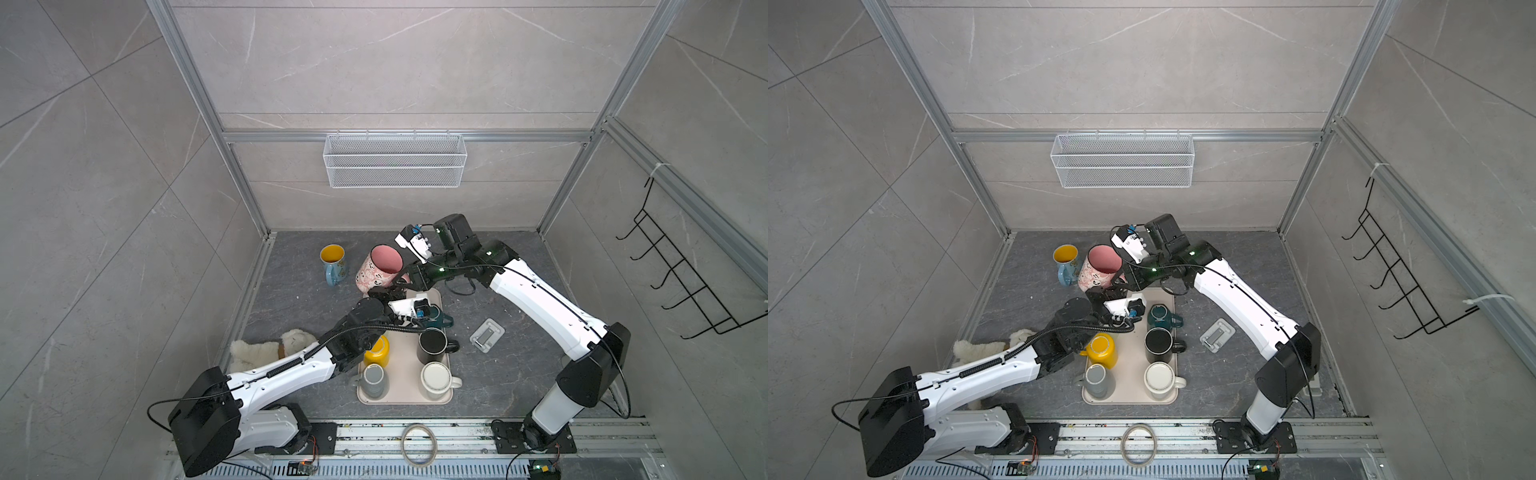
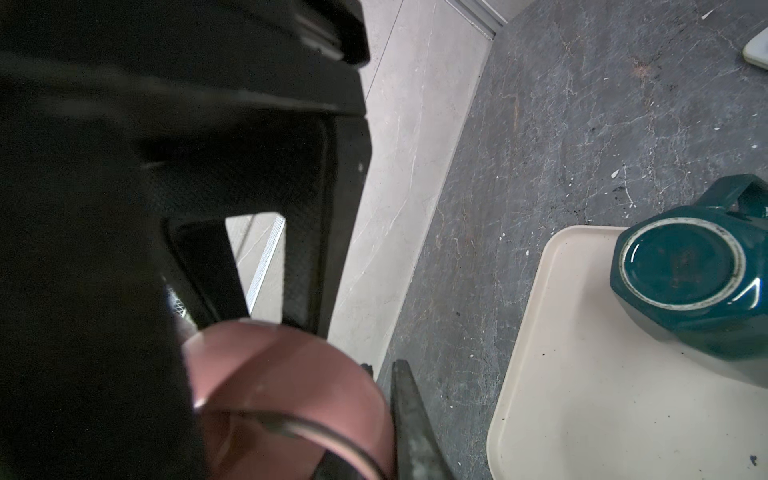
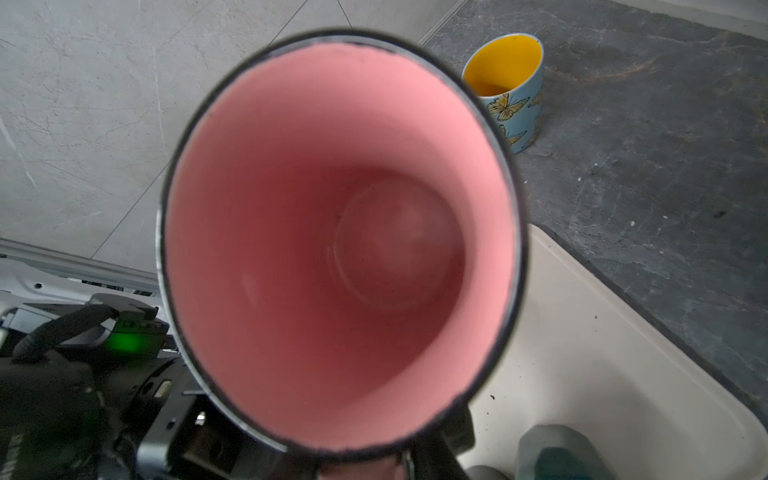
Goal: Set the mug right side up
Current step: 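Grip the pink mug's rim with the right gripper while the left holds the handle, then carry the pink mug beyond the tray with the right gripper while the left withdraws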
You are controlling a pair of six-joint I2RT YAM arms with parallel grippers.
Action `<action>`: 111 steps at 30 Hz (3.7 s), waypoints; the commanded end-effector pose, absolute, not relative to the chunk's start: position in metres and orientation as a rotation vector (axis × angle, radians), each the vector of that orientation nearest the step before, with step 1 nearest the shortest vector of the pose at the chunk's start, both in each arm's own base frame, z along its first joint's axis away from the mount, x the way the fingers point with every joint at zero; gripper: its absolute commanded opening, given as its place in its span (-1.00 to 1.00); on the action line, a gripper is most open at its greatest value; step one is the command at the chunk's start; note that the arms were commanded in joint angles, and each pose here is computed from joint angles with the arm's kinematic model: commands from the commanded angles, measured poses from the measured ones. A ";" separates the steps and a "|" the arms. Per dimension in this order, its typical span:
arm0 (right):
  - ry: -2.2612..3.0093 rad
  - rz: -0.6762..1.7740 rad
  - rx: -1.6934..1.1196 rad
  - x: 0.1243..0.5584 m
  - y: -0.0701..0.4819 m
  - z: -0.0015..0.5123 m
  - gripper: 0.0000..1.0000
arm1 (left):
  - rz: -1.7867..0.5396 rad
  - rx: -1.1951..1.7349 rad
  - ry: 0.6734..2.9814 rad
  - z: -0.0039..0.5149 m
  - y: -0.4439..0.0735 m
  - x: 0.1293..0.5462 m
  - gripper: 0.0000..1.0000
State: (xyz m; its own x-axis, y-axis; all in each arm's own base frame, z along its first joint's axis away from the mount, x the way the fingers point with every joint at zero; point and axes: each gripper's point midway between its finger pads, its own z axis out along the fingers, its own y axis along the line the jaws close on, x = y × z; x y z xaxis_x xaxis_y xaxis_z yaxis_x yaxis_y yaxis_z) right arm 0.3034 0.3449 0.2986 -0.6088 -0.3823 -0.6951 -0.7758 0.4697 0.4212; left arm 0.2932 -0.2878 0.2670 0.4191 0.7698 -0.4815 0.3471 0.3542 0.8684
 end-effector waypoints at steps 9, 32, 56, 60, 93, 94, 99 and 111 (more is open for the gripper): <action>2.238 0.996 -0.907 0.309 0.343 0.294 -1.00 | 0.343 0.981 1.071 0.355 -0.284 0.293 -0.66; 2.185 0.758 -0.604 0.358 0.321 0.312 -1.00 | 0.430 0.928 1.180 0.348 -0.246 0.290 0.15; 2.283 0.621 -0.493 0.462 0.400 0.240 -1.00 | 0.019 0.345 1.716 0.330 -0.140 0.311 0.31; 2.307 0.583 -0.524 0.471 0.416 0.222 -1.00 | -0.021 0.362 1.740 0.322 -0.144 0.311 0.32; 2.284 0.359 -0.458 0.505 0.445 0.155 -1.00 | -0.043 0.299 1.769 0.309 -0.131 0.311 0.33; 2.280 0.354 -0.453 0.505 0.445 0.155 -1.00 | -0.041 0.298 1.770 0.309 -0.131 0.312 0.33; 2.264 0.344 -0.444 0.508 0.449 0.151 -1.00 | -0.037 0.302 1.767 0.308 -0.130 0.313 0.33; 2.265 0.295 -0.476 0.504 0.456 0.134 -0.83 | -0.034 0.295 1.773 0.305 -0.127 0.315 0.33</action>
